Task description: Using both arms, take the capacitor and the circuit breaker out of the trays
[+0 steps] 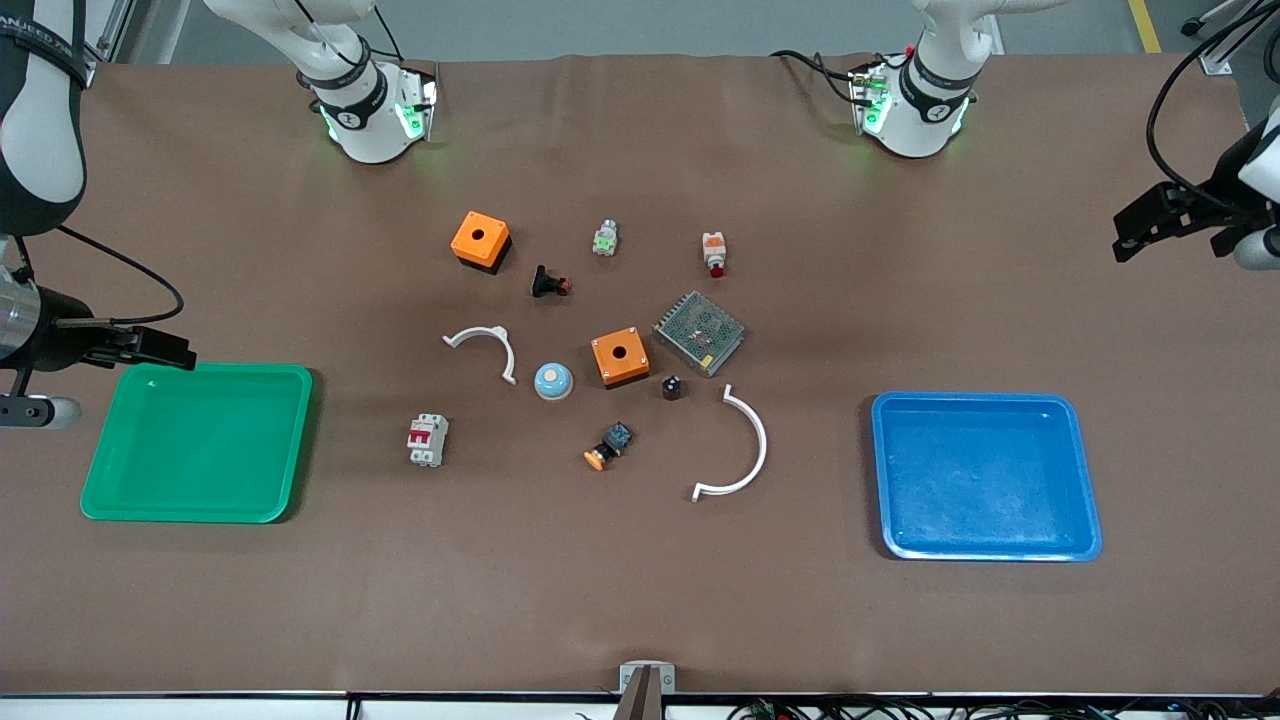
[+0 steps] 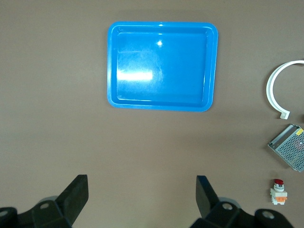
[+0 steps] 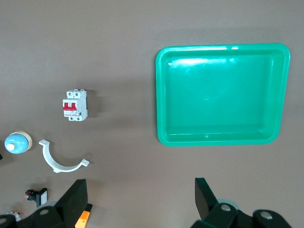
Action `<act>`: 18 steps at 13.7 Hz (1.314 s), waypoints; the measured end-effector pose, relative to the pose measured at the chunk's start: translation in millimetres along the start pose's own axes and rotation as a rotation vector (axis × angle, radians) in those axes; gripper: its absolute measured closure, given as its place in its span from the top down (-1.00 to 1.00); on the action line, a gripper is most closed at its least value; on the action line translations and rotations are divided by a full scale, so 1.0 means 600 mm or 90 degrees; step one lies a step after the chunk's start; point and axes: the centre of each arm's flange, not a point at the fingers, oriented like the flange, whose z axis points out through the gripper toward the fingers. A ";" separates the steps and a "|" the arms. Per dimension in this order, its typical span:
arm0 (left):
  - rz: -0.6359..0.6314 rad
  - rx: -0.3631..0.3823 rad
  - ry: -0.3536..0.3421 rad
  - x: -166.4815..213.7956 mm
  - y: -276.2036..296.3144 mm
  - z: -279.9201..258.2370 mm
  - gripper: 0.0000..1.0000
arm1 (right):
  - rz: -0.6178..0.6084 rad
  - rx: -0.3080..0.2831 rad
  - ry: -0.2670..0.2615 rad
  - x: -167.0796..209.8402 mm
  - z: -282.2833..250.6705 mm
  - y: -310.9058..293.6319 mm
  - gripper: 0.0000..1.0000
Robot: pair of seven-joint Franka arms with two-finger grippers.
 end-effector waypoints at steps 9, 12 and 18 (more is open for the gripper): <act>-0.025 -0.026 -0.006 -0.027 0.059 -0.004 1.00 | -0.010 0.002 0.025 -0.086 -0.079 -0.019 1.00; -0.038 -0.023 -0.010 -0.031 0.091 0.000 1.00 | 0.001 0.003 0.041 -0.125 -0.111 -0.001 1.00; -0.048 -0.023 -0.011 -0.029 0.078 0.002 1.00 | 0.012 0.005 0.046 -0.164 -0.123 0.016 1.00</act>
